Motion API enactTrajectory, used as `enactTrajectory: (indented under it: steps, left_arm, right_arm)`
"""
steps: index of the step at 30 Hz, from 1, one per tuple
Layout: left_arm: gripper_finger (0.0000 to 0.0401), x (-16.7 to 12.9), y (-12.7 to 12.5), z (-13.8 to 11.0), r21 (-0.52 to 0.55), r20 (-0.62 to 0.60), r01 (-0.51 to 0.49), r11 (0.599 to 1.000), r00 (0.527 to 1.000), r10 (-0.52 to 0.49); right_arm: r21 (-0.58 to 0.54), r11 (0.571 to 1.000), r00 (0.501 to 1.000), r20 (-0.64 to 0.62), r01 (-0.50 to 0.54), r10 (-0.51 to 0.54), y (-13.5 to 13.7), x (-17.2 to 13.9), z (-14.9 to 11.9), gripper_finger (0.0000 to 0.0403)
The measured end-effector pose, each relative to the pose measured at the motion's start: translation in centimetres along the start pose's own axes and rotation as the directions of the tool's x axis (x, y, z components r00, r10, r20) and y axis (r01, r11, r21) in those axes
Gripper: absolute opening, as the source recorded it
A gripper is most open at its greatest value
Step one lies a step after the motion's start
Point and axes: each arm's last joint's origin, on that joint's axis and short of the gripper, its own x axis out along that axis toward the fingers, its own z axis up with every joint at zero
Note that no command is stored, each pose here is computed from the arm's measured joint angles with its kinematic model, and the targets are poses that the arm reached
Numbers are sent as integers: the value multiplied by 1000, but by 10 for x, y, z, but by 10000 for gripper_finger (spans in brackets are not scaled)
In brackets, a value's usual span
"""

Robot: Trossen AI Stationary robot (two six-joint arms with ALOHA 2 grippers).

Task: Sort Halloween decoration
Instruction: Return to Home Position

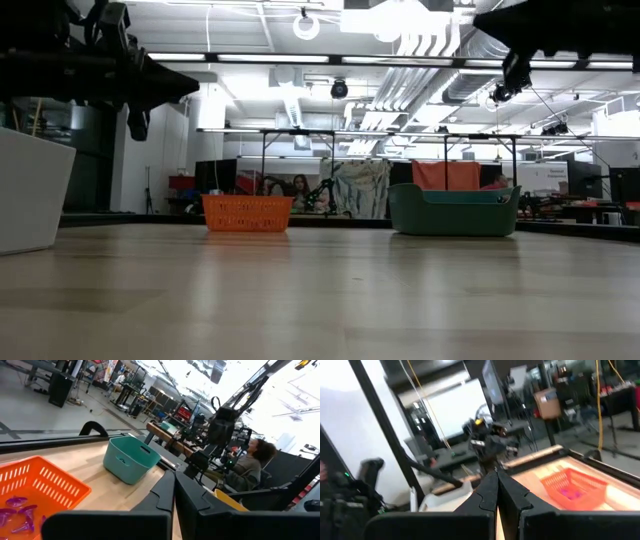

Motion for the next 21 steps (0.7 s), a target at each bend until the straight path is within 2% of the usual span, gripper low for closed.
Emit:
enactTrajectory:
  steps: [6, 10, 15, 21]
  left_arm:
    - [1, 0, 0, 0, -3, 0, 0, 1000, 1000, 0]
    - [1, 0, 0, 0, -3, -4, -2, 1000, 1000, 2]
    - [1, -5, -1, 3, -5, 9, 5, 1000, 1000, -5]
    - [1, -17, -3, 9, -12, 56, 34, 999, 998, -33]
  right_arm:
    - [-18, 1000, 993, 113, -23, 25, -9, -12, -27, 0]
    - [-26, 1000, 993, 120, 5, -2, -14, -15, -40, 0]
    - [-15, 997, 996, 53, 69, -68, -20, -15, -55, 0]
    - [-8, 992, 986, -111, 126, -127, -27, -17, -73, 0]
